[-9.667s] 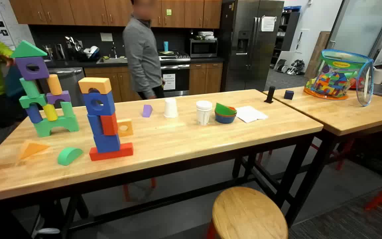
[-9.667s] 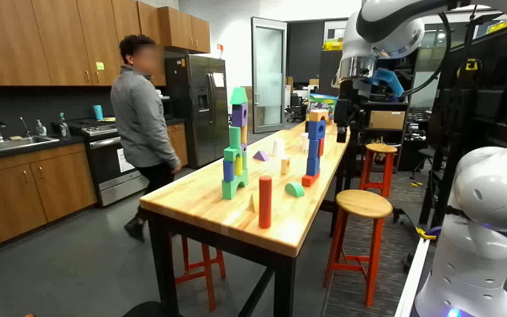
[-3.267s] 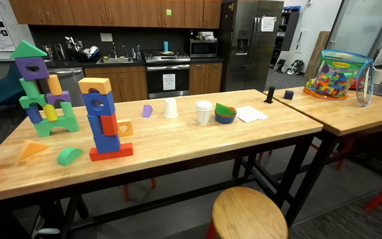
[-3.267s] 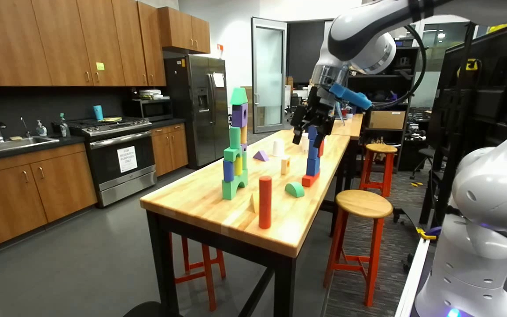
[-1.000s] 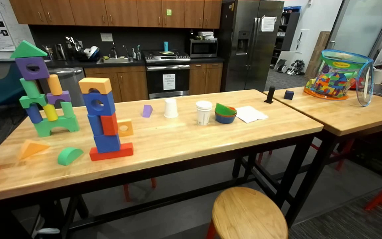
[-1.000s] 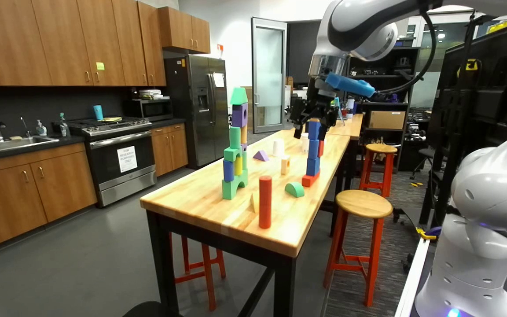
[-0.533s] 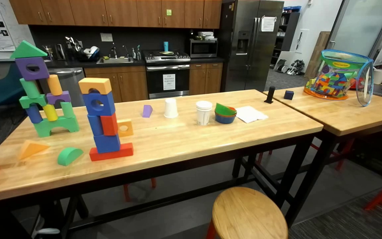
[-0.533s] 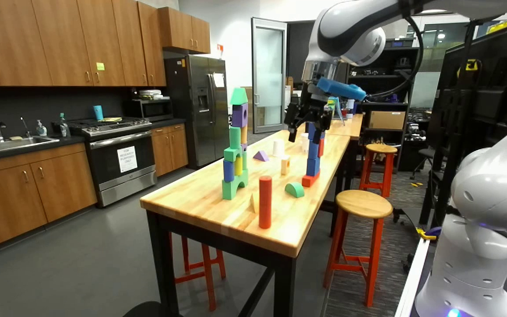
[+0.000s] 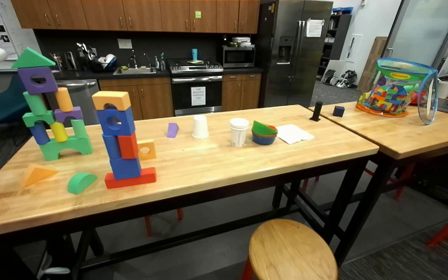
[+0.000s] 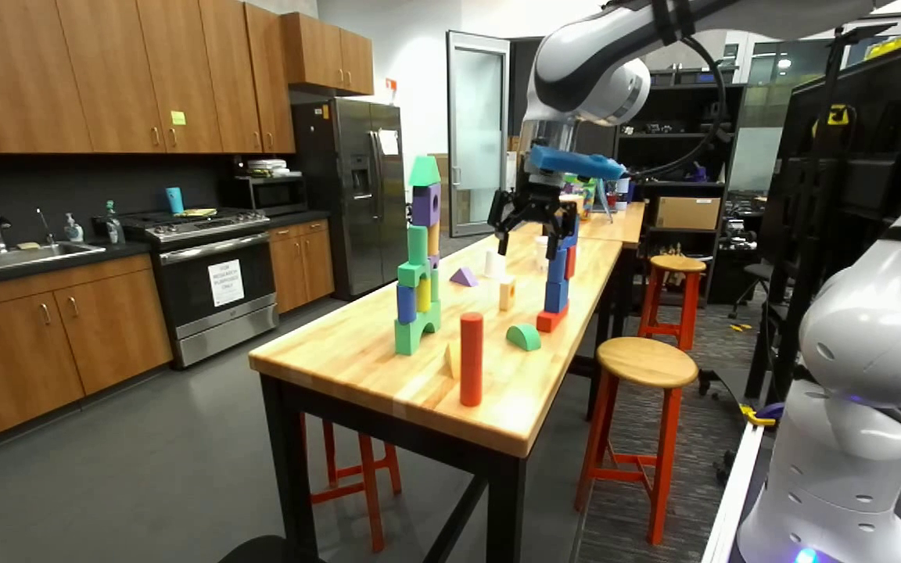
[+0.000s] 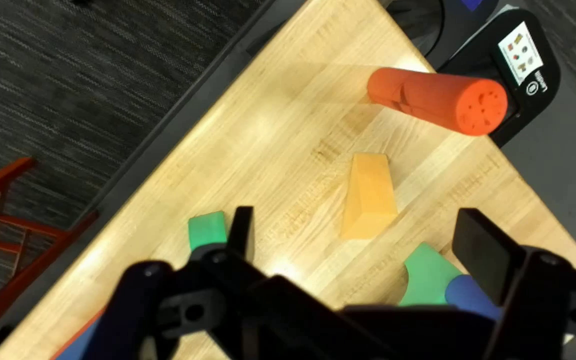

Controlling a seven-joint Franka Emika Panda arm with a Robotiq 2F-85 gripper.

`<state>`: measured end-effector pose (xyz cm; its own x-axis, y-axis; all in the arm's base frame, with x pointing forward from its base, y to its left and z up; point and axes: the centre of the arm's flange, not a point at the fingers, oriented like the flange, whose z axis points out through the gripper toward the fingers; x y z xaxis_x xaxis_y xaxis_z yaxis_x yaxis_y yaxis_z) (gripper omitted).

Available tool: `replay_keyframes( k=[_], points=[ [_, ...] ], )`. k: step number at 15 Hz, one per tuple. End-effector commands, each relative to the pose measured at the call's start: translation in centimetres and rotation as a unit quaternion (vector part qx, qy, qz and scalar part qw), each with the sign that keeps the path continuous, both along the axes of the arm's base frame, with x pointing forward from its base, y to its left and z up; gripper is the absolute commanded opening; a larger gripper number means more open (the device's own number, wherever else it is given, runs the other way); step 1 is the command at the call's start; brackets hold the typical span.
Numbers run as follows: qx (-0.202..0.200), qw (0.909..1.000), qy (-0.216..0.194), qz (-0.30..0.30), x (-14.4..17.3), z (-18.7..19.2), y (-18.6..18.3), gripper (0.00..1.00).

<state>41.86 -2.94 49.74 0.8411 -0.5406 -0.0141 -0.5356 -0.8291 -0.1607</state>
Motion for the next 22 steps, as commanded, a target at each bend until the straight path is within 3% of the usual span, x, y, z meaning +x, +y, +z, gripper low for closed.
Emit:
replay_keyframes(
  k=[1,7,10,22],
  points=[
    [-0.012,0.9974,0.000,-0.070,1.8,-0.3,0.9,1.00],
    [-0.043,0.9924,0.007,-0.115,2.5,-1.4,2.5,1.00],
    [-0.048,0.9941,0.024,-0.094,2.8,-2.1,3.0,1.00],
    [-0.053,0.9929,0.029,-0.103,2.5,-3.4,3.3,1.00]
  ],
)
